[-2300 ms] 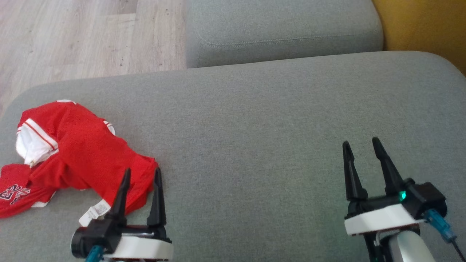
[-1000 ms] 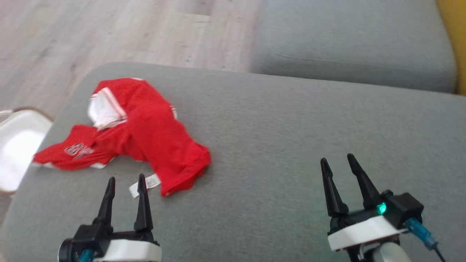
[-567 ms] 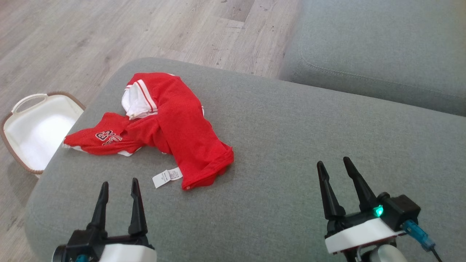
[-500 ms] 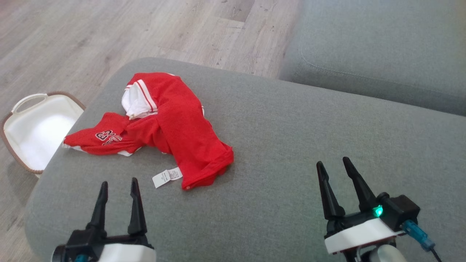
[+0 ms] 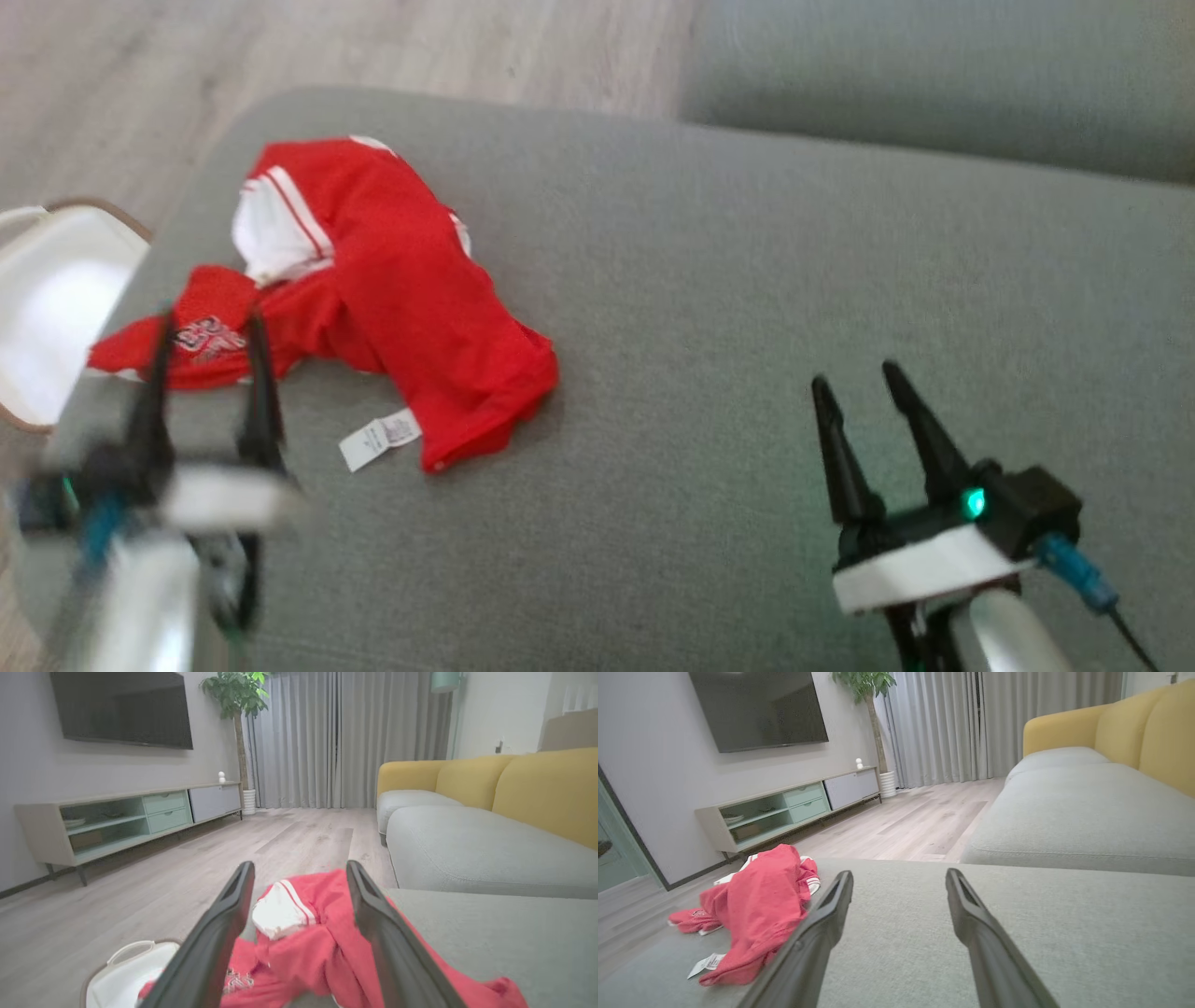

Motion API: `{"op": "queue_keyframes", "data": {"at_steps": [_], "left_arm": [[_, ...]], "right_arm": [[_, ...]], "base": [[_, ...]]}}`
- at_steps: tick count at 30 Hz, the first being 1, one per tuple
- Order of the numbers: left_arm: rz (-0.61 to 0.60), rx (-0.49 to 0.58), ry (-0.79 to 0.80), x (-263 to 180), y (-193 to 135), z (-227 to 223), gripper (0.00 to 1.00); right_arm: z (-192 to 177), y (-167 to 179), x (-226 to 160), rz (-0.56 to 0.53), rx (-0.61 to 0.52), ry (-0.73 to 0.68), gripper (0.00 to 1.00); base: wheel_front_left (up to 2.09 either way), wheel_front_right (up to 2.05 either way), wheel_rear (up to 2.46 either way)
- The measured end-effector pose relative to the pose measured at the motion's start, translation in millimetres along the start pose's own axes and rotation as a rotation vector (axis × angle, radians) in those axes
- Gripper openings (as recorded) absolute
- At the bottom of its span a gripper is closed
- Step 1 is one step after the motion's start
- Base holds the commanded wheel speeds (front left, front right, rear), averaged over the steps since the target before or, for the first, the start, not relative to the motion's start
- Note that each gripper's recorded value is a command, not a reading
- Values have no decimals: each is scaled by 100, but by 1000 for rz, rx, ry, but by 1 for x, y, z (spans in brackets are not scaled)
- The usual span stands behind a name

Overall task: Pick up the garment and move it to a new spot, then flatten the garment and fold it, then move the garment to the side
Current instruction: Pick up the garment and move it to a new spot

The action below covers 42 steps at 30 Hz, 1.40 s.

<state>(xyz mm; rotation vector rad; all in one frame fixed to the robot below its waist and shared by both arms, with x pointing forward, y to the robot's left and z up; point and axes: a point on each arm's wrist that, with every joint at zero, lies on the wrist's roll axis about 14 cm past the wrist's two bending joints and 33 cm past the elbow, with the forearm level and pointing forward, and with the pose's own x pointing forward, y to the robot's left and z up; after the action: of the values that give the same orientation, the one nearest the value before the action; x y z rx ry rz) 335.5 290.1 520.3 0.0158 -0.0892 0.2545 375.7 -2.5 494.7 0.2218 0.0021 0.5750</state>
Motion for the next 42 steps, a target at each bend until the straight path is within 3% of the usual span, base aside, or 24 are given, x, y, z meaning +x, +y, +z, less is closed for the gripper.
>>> {"op": "queue_keyframes", "data": {"at_steps": [6,11,16,18,28,29,30,35,42], "left_arm": [[-132,153,51,98,-13,23,100],[-188,272,316,152,-27,-15,100],[-222,299,582,166,-39,-75,100],[-247,251,687,169,-54,-102,100],[-291,243,857,165,-69,-153,100],[-290,239,875,164,-69,-156,31],[-290,235,882,164,-69,-157,0],[-287,191,780,177,-73,-142,0],[-299,112,346,224,-95,-38,0]], "right_arm": [[3,-36,18,-69,-24,-25,100],[-7,-63,21,-130,-26,-6,100],[-17,-89,15,-198,-18,13,100],[-20,-100,13,-227,-18,20,100],[-27,-121,13,-273,-22,29,100],[-26,-122,14,-274,-23,27,100],[-26,-123,15,-274,-24,25,100],[-21,-124,17,-273,-31,12,100],[1,-116,11,-269,-38,-33,100]], "base": [[0,0,0],[0,0,0],[0,0,0],[0,0,0],[0,0,0],[0,0,0],[0,0,0],[0,0,0],[0,0,0]]}}
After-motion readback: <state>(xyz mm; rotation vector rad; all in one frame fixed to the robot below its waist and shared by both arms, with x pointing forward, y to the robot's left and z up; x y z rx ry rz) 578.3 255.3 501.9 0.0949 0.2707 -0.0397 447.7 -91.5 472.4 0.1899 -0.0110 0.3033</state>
